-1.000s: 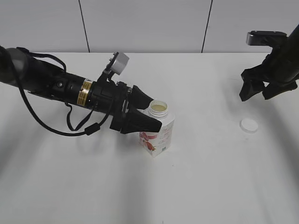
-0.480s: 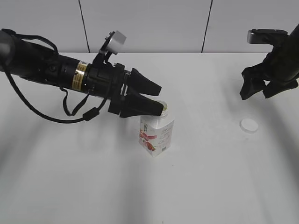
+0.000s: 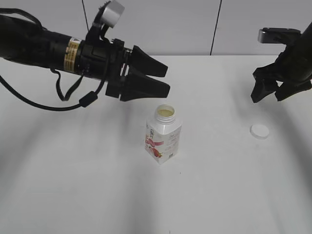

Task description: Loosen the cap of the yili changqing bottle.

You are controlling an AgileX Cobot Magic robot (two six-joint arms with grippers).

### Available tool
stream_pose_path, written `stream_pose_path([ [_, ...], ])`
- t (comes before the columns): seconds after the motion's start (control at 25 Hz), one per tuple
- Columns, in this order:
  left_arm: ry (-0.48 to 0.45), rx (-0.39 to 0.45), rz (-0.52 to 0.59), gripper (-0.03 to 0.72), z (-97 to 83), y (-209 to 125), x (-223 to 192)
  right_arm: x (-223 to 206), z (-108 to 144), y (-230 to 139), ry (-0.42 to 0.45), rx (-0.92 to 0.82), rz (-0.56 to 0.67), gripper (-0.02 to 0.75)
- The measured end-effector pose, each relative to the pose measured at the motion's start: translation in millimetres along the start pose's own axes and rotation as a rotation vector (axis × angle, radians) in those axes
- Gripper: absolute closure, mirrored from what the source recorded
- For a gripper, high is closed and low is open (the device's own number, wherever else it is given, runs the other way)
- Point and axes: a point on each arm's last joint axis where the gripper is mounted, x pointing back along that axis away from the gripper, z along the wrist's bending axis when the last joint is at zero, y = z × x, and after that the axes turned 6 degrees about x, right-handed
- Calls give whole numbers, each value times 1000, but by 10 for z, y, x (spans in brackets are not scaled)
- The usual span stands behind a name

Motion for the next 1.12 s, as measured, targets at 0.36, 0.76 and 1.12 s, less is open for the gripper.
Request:
stream_pose_path([
  [0.36, 309, 41, -25, 179, 44, 319, 576, 223, 16, 165, 14, 23, -10, 184],
  [0.76, 886, 122, 35, 190, 402, 261, 1130, 257, 54, 121, 56, 23, 59, 184],
  [1.12, 1486, 130, 75, 193, 604, 199, 1655, 264, 67, 99, 70, 23, 86, 184],
])
